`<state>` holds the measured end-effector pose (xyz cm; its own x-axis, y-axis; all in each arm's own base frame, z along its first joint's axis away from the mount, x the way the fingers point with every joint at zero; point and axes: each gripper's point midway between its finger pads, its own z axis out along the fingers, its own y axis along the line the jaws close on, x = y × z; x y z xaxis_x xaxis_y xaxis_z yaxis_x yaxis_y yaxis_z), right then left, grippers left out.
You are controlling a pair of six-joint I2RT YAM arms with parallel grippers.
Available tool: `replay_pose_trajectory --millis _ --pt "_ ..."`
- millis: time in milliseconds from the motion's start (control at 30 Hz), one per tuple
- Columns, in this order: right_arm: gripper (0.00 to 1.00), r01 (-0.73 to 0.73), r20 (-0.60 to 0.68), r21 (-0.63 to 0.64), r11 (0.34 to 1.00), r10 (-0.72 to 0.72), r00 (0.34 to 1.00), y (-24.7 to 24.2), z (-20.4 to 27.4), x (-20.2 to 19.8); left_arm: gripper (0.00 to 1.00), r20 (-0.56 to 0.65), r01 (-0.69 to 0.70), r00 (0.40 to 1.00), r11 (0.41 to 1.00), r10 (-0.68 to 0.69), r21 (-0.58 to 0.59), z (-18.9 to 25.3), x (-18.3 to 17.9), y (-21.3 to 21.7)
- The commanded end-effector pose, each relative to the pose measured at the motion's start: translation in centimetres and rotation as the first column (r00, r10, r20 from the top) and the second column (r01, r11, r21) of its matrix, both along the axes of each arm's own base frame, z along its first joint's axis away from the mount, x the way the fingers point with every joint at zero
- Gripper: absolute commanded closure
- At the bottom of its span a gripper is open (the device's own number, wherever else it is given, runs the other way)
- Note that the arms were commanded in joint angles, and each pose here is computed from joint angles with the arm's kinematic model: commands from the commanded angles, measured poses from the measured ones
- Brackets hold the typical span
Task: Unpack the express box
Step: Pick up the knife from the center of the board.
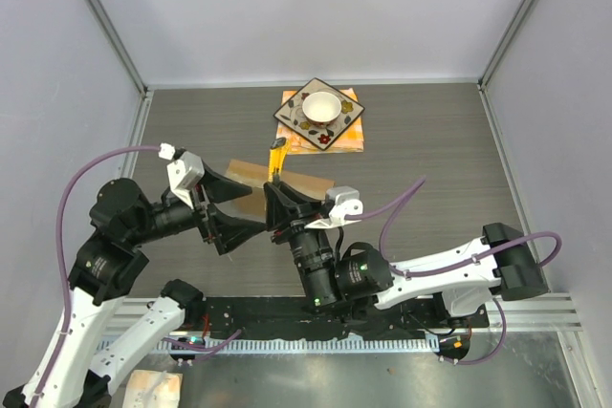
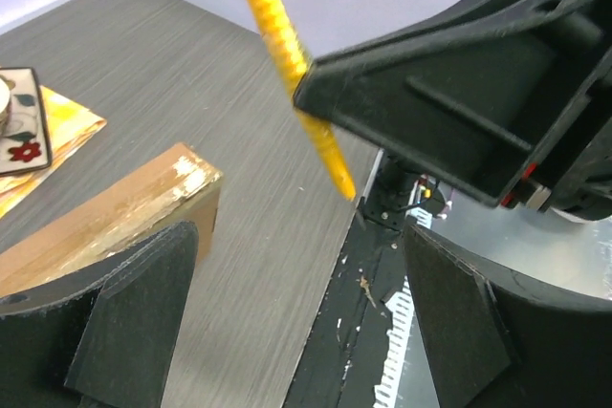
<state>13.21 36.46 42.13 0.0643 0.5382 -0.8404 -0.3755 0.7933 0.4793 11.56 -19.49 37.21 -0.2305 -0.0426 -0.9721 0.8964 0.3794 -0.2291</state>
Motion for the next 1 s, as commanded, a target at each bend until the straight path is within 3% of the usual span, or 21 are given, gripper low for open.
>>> replay_pose_trajectory --millis 0,233,433,533,567,667,733,867,933,967 --pt "0.98 -0.014 -0.006 0.13 0.991 0.015 1.0 0.0 1.9 -0.3 0.06 -0.018 0.089 0.996 0.992 -0.091 -0.086 2.0 -0.8 -1.2" --pt "0.98 -0.016 0.009 0.137 0.99 0.015 1.0 1.1 2.3 -0.4 0.05 -0.017 0.134 0.991 0.987 -0.136 -0.091 1.2 -1.5 -1.4" --pt "0.98 -0.02 0.01 0.137 0.99 0.019 1.0 1.7 2.2 -0.5 0.17 0.012 0.097 0.995 0.992 -0.097 -0.075 0.6 -0.8 -1.2" --pt "0.98 -0.024 0.004 0.141 0.99 0.024 1.0 1.8 1.9 -0.5 0.31 0.04 0.079 0.996 0.995 -0.076 -0.063 0.6 -0.3 -1.1" --pt "0.98 -0.03 -0.002 0.154 0.988 0.031 1.0 1.9 1.9 -0.6 0.46 0.043 0.068 0.997 0.996 -0.066 -0.062 0.6 0.0 -1.1" --pt "0.98 -0.043 -0.013 0.174 0.984 0.046 0.999 1.9 1.9 -0.7 0.7 0.058 0.037 0.998 0.998 -0.034 -0.051 0.4 0.6 -0.9" --pt "0.98 -0.056 -0.018 0.178 0.982 0.061 0.998 2.0 1.7 -0.8 0.77 0.061 0.029 0.998 0.998 -0.026 -0.048 0.2 0.8 -0.9" --pt "0.98 -0.097 -0.022 0.201 0.975 0.104 0.994 2.7 2.0 -1.1 0.74 0.05 0.027 0.998 0.999 -0.025 -0.043 0.1 1.1 -1.0" --pt "0.97 -0.14 -0.017 0.206 0.968 0.147 0.989 3.5 2.1 -1.5 0.84 0.064 0.02 0.998 0.999 -0.017 -0.044 0.4 1.2 -0.9" --pt "0.92 -0.158 -0.015 0.208 0.965 0.165 0.986 3.7 2.2 -1.7 1.0 0.078 0.014 0.997 0.999 -0.011 -0.044 0.6 1.3 -0.8"
